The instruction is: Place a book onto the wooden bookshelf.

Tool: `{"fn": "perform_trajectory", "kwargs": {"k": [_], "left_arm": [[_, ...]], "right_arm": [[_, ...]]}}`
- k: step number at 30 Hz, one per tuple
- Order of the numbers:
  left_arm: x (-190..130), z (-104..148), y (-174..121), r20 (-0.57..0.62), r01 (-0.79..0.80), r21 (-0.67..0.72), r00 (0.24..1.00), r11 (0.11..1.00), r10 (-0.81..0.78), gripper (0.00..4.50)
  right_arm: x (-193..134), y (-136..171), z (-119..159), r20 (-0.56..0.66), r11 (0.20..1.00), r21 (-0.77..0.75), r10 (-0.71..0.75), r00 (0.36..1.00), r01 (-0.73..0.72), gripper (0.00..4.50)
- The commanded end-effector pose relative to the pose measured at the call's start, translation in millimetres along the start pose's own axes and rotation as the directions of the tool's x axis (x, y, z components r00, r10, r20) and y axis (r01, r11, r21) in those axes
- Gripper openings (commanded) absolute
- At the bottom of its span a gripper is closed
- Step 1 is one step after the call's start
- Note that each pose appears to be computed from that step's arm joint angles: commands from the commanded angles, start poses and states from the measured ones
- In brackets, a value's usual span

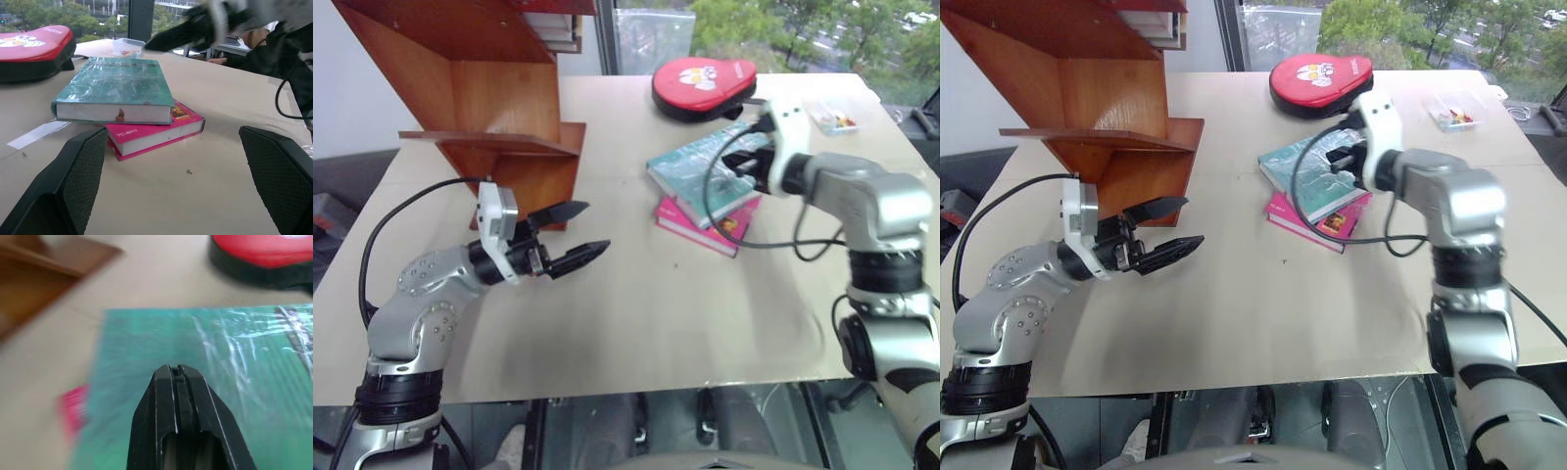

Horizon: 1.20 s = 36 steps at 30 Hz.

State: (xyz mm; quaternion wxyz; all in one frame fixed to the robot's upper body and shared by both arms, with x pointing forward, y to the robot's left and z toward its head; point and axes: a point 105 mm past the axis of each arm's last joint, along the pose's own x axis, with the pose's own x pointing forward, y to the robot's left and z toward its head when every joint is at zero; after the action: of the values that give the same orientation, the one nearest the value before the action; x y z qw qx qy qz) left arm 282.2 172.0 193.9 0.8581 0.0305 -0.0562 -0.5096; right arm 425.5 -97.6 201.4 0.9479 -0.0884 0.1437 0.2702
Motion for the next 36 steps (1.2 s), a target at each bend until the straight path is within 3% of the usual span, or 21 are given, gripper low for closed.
{"fn": "perform_trajectory", "kwargs": {"k": [1,4,6,10,13,19,24,26,28,31,35,36], "left_arm": [[0.5,6.6,-3.2,0.023,0.002,0.041,1.000,0.999,-0.003,4.50],[-1.7,6.0,-5.5,0.027,-0.009,0.041,1.000,0.999,0.008,4.50],[-4.1,5.4,-6.7,0.030,-0.021,0.037,0.999,0.999,0.020,4.50],[-7.7,2.5,-8.9,0.030,-0.039,0.028,0.999,0.999,0.038,4.50],[-7.1,-0.4,-9.4,0.028,-0.046,0.019,0.999,0.999,0.045,4.50],[2.4,-6.5,-2.0,0.003,-0.063,-0.029,0.998,0.998,0.064,4.50],[12.4,-8.2,12.9,-0.035,-0.137,-0.110,0.990,0.984,0.134,4.50],[16.2,-7.1,20.7,-0.053,-0.154,-0.145,0.988,0.977,0.148,4.50],[20.6,-8.1,29.8,-0.094,-0.165,-0.223,0.985,0.961,0.147,4.50],[28.8,-12.9,42.5,-0.184,-0.183,-0.352,0.975,0.918,0.124,4.50],[52.1,-2.2,57.5,-0.168,-0.166,-0.422,0.980,0.891,0.103,4.50],[58.6,0.2,59.0,-0.165,-0.153,-0.418,0.982,0.896,0.091,4.50]], "right_arm": [[25.0,-8.7,-2.7,-0.029,0.991,-0.120,-0.068,0.997,0.064,0.04],[38.0,7.0,-19.8,-0.099,0.988,-0.141,0.048,0.994,-0.062,0.04],[34.0,28.3,-34.5,-0.157,0.959,-0.150,0.217,0.963,-0.241,0.04],[6.3,49.7,-61.8,-0.245,0.869,-0.191,0.408,0.880,-0.456,0.04],[-19.0,49.4,-76.0,-0.265,0.838,-0.220,0.442,0.857,-0.500,0.04],[-46.6,45.7,-22.4,0.024,0.881,-0.250,0.420,0.907,-0.402,0.04],[-84.4,57.8,24.3,0.281,0.903,-0.251,0.412,0.867,-0.348,0.04],[-98.0,59.9,25.1,0.302,0.911,-0.239,0.398,0.866,-0.335,0.57],[-110.8,60.2,8.3,0.246,0.917,-0.266,0.363,0.899,-0.297,1.26],[-131.3,46.1,-12.2,0.211,0.955,-0.241,0.224,0.952,-0.171,2.62],[-157.4,20.3,-43.8,0.123,0.989,-0.147,0.032,0.992,-0.014,4.32],[-163.9,11.9,-51.3,0.097,0.991,-0.128,-0.027,0.995,0.040,4.32]]}}
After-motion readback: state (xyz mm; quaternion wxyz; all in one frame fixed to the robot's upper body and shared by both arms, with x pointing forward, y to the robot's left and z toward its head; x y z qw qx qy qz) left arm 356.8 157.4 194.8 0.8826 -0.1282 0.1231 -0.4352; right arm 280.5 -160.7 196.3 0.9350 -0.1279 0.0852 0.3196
